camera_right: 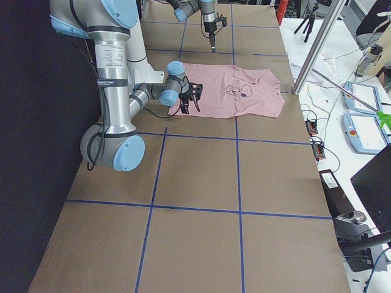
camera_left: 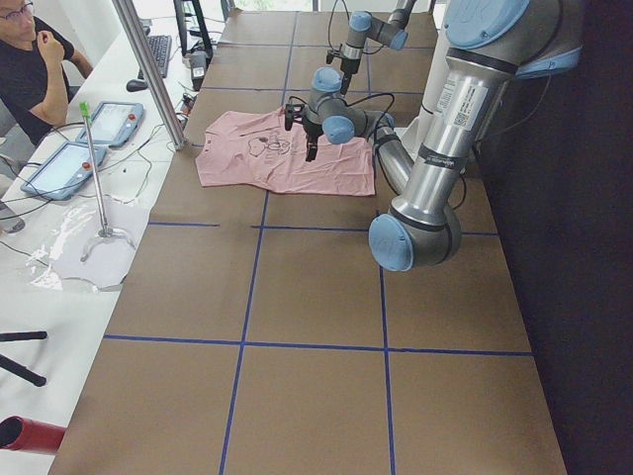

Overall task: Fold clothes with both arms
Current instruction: 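Move both grippers to the shirt hem corners nearest the robot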

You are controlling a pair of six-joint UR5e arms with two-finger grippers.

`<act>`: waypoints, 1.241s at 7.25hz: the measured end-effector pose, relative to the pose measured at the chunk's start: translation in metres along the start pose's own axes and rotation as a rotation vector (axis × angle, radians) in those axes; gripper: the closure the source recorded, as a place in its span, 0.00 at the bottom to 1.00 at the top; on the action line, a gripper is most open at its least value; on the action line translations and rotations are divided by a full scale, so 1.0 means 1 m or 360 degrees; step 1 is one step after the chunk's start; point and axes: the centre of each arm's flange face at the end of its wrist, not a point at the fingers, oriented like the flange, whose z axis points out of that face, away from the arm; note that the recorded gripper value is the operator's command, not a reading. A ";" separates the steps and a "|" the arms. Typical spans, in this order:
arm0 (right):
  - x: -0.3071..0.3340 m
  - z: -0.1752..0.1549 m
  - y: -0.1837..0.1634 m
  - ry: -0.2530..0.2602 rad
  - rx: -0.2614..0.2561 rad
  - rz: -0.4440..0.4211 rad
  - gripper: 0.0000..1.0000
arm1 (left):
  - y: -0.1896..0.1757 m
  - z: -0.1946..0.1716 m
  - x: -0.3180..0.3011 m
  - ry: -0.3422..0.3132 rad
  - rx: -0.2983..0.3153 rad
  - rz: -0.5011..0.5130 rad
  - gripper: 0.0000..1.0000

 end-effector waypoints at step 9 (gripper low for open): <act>0.002 0.029 0.072 0.0188 -0.0107 -0.0104 0.13 | 0.003 -0.005 0.006 0.0030 -0.0004 0.0010 0.00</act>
